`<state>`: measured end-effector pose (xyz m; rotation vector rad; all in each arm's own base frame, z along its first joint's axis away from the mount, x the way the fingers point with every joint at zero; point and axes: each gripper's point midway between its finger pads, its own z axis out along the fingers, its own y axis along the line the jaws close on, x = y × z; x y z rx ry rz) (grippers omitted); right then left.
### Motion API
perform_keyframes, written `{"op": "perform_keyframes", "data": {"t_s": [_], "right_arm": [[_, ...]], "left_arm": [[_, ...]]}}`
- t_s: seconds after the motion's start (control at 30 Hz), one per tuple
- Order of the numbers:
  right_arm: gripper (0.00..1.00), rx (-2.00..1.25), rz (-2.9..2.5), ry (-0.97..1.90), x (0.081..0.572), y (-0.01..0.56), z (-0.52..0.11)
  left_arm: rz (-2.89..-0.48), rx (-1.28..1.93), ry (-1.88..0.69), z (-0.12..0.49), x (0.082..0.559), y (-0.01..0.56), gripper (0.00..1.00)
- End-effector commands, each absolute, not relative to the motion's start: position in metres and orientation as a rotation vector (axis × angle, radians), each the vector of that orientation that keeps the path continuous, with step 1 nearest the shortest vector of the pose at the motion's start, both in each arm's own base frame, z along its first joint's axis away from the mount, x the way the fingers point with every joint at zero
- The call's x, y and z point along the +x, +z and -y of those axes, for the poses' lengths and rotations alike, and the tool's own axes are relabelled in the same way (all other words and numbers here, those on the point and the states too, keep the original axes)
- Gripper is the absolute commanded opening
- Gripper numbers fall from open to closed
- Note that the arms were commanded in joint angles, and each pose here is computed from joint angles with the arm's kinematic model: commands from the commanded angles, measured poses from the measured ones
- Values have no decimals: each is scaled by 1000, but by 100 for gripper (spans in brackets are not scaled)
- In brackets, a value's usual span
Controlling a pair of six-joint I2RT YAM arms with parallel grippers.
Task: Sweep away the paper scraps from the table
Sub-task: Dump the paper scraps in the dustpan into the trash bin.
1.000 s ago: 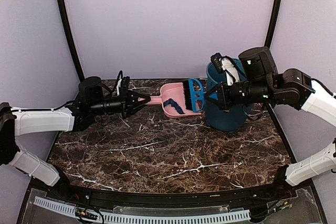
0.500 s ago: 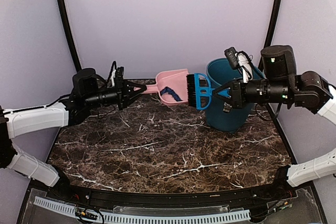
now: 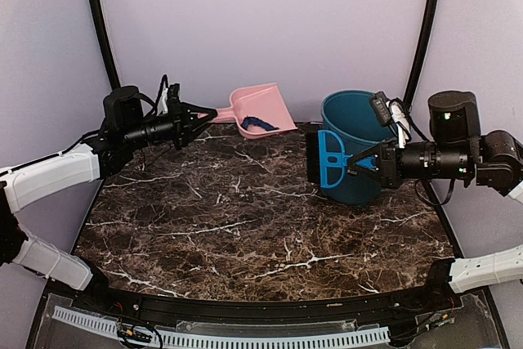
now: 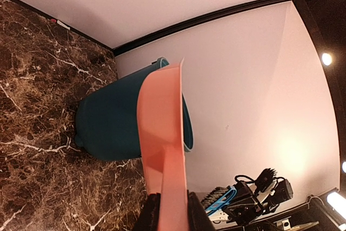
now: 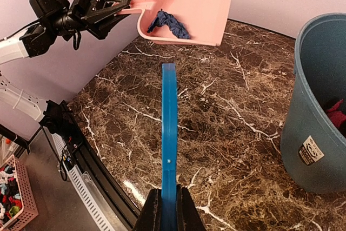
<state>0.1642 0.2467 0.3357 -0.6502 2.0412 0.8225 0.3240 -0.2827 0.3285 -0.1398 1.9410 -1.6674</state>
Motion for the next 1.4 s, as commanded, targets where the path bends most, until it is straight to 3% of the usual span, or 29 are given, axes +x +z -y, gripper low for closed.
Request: {"op": "perform_keyframes", "data": {"t_s": [0.0, 0.87, 1.37], "right_arm": [[0, -635, -2050, 842, 160, 329, -244], [0, -611, -2244, 822, 161, 208, -254], [0, -648, -2311, 828, 159, 168, -265]], "left_arm": [[-1871, -106, -1665, 272, 329, 358, 0], [-1863, -110, -1648, 292, 382, 385, 0], [-1851, 65, -1716, 400, 402, 424, 0]]}}
